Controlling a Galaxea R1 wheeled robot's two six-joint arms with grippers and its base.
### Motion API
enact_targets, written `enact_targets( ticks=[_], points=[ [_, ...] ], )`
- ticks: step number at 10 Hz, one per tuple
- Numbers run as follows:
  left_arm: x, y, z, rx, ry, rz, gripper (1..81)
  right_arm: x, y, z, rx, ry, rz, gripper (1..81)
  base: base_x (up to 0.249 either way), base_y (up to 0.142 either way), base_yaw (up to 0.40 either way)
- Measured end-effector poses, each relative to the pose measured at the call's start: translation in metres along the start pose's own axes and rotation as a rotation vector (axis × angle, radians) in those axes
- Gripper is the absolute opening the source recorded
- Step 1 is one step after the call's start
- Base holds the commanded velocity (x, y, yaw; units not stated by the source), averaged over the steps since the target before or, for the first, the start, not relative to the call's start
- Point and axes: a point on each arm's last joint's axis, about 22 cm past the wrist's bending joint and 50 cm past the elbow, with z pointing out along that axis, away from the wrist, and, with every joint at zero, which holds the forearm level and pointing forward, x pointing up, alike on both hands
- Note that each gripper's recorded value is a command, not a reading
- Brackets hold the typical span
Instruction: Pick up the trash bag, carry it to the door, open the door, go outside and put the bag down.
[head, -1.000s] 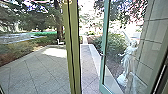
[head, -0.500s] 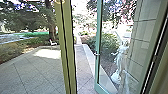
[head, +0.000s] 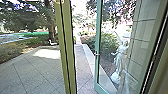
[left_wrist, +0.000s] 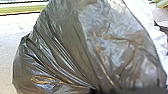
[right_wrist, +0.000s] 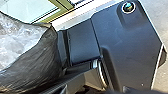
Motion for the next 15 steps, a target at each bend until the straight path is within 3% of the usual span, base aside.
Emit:
enact_targets(
  ticks=[3, 7, 10, 15],
  points=[
    [0.001, 0.001, 0.000, 0.001, 0.005, -0.002, 1.0, -0.018, 0.004, 0.001, -0.016, -0.015, 0.010, 81.1, 0.000, 0.000, 0.000],
    [0.001, -0.008, -0.001, 0.018, 0.007, -0.002, 1.0, -0.021, 0.030, -0.003, -0.077, -0.017, 0.009, 81.1, 0.000, 0.000, 0.000],
    [0.001, -0.007, -0.001, 0.017, 0.008, -0.001, 1.0, -0.017, 0.023, 0.000, -0.070, -0.011, 0.008, 81.1, 0.000, 0.000, 0.000],
    [0.002, -0.001, 0.000, 0.010, 0.007, 0.003, 1.0, -0.015, 0.038, -0.004, -0.097, -0.007, 0.007, 81.1, 0.000, 0.000, 0.000]
  ],
)
